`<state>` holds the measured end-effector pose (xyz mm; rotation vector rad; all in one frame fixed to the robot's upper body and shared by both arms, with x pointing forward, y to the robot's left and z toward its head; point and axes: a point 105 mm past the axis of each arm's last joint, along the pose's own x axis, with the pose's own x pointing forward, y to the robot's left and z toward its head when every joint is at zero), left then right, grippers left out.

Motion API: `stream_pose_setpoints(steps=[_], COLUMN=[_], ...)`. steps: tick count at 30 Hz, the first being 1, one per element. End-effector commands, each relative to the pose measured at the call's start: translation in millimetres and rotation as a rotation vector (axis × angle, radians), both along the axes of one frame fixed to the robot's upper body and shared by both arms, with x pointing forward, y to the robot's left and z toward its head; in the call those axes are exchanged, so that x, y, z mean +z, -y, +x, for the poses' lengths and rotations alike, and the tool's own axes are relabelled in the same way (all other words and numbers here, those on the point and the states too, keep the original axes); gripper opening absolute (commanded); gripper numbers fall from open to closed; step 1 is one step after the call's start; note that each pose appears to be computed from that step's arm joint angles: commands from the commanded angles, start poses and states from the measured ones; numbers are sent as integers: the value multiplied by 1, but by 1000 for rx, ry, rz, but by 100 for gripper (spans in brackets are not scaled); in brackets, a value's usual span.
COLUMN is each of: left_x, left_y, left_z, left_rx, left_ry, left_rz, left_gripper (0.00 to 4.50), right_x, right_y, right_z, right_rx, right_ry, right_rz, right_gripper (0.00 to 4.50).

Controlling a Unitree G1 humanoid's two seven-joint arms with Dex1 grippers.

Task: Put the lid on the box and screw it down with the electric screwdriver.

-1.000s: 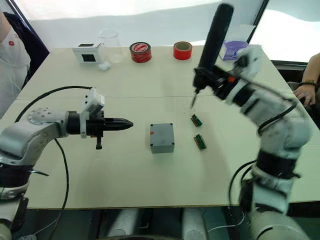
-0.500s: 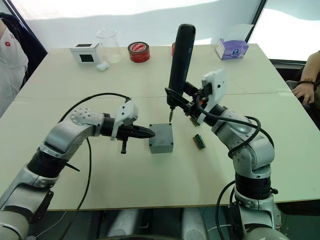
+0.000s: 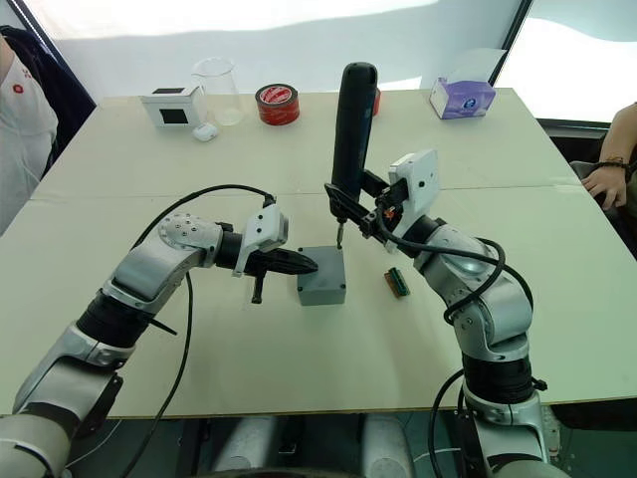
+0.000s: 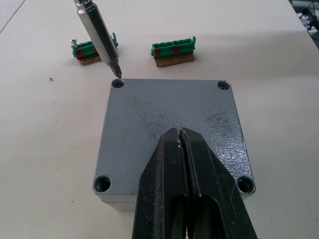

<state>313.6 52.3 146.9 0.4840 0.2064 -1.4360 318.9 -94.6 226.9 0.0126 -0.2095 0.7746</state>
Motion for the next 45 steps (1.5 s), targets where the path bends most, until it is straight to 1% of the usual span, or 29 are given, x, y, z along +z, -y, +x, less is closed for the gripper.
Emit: stream_pose_setpoints(steps=[1,6,11,18,26,30,34,36,38,41,45], left_x=[-5,-5,-6,-7,-7,-7,-8,-10,-11,-12,-14], left_y=[-3,-2,-4,-3,-4,-3,-3,-5,-6,-7,-7], left_z=[2,0,0,-1,-1,-2,-2,-1,-1,-2,-2], left_rx=[22,25,34,38,44,41,40,41,41,42,40], left_ry=[-11,-11,-15,-22,-19,-22,-24,-27,-30,-32,-31], left_rz=[21,25,27,24,26,28,29,35,39,41,47], left_gripper=[0,0,0,0,0,0,0,0,0,0,0], right_x=[9,-15,-25,-18,-22,-27,-48,-72,-84,-93,-101], right_y=[1,2,2,4,10,9,1,0,-1,1,4], right_z=[-4,1,3,10,15,14,7,5,3,4,7], right_rx=[-9,-31,-42,-82,-124,-114,-54,-50,-47,-66,-96], right_ry=[73,49,32,33,35,27,-32,-147,-193,-201,-218], right_rz=[7,-68,-55,36,36,9,-67,-74,-84,-144,-174], right_gripper=[185,185,185,185,185,185,185,185,185,185,185])
